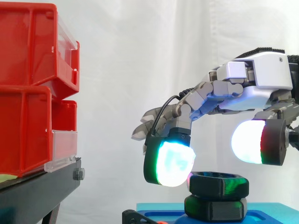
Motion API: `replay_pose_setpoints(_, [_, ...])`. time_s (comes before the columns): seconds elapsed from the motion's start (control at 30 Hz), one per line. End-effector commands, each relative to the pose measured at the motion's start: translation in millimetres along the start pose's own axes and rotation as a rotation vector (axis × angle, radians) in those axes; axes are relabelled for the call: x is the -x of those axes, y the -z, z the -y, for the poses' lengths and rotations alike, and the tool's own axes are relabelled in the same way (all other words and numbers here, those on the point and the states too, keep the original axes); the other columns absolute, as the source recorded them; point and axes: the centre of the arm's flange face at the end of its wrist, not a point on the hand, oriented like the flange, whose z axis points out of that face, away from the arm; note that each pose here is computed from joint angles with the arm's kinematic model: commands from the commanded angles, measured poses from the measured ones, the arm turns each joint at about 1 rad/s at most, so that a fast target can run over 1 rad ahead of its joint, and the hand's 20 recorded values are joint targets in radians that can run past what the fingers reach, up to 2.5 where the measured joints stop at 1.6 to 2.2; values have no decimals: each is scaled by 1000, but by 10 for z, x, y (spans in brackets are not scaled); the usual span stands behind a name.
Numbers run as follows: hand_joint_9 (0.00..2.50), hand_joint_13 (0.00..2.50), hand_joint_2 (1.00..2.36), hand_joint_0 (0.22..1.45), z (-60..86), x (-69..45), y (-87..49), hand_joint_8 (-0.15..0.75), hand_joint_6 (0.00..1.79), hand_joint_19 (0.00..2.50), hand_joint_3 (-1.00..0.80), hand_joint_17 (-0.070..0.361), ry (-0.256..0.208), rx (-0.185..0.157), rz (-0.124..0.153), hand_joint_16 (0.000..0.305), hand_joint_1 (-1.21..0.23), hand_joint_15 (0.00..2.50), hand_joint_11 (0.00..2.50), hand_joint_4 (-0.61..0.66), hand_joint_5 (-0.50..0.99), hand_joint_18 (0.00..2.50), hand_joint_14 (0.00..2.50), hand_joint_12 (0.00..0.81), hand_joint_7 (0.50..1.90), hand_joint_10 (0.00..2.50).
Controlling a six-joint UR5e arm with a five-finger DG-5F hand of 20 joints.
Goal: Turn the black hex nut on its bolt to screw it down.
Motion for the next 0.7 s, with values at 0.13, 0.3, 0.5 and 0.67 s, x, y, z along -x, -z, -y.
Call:
replay_pose_setpoints(0.13, [530,348,1000,523,102,-6,79,246,764,122,-500,33,5,-2,10,15,-446,0,317,216,-197,86,0,140,671,7])
replay_pose_setpoints(0.3, [531,348,1000,523,146,-14,127,247,764,123,-500,33,0,-4,6,15,-446,0,318,223,-197,86,0,140,671,7])
replay_pose_setpoints(0.5, [532,349,1000,523,152,25,125,247,763,115,-500,32,4,2,16,14,-447,0,318,220,-197,87,1,139,669,7])
replay_pose_setpoints(0.67, [534,350,1000,524,82,63,39,246,762,116,-500,32,4,14,34,14,-447,0,320,222,-196,86,0,138,665,7])
